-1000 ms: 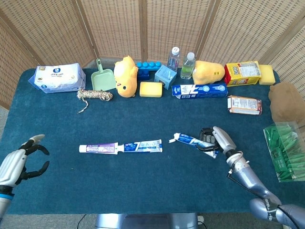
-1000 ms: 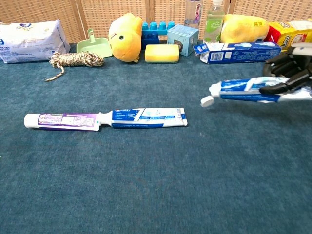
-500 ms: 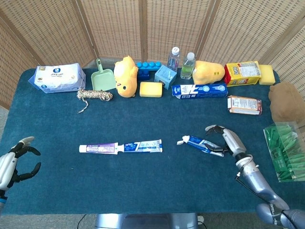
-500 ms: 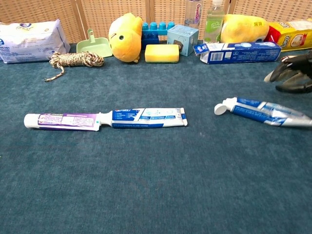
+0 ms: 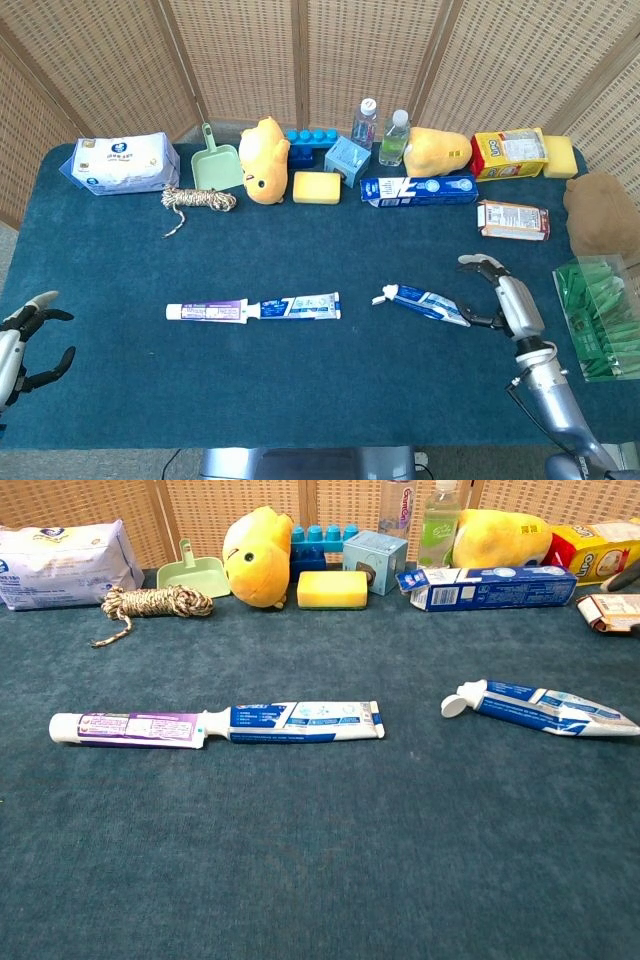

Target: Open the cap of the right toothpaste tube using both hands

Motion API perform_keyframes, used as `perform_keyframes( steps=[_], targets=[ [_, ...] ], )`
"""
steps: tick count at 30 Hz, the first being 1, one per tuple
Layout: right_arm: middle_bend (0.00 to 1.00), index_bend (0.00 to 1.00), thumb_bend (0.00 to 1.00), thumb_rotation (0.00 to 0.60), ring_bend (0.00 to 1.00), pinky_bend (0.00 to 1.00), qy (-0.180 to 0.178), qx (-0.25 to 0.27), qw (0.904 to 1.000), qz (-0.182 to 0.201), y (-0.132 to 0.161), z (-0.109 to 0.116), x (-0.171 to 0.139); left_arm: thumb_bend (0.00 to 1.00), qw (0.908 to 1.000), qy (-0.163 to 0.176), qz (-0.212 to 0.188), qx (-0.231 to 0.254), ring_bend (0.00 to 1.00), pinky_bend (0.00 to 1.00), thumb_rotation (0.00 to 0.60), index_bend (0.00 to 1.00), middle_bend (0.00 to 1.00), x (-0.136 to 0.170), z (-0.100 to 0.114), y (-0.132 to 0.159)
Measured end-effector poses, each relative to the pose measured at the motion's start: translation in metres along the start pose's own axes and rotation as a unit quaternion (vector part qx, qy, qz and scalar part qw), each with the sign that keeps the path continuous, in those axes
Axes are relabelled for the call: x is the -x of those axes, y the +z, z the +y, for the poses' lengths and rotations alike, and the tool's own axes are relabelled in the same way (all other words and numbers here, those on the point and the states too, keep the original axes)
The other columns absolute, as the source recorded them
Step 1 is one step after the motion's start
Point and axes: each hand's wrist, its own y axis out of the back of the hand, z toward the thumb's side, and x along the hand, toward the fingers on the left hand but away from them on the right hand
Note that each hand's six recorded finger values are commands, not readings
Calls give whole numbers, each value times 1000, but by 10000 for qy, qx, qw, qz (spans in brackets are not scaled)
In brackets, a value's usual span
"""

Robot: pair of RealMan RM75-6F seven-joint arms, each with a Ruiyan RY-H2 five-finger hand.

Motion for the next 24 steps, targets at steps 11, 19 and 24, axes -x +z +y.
perform_keyframes(
  steps=[11, 19, 24],
  targets=[
    [272, 402, 341, 600, 134, 208, -499, -2169, 9749, -95, 2, 10, -39, 339, 9948, 241, 148, -978, 149, 186, 600, 290, 164, 38, -15, -28],
    [289, 422, 341, 600, 134, 205, -766, -3099, 9468, -400, -8, 12, -85, 335, 9883, 558, 245, -1399, 149, 166, 600, 279, 165, 61, -15, -44],
    [289, 422, 340, 600, 133, 205, -822, -3058, 9476, -414, -8, 15, -95, 335, 9883, 610, 319, -1364, 149, 164, 600, 271, 165, 69, -15, -48]
  ],
)
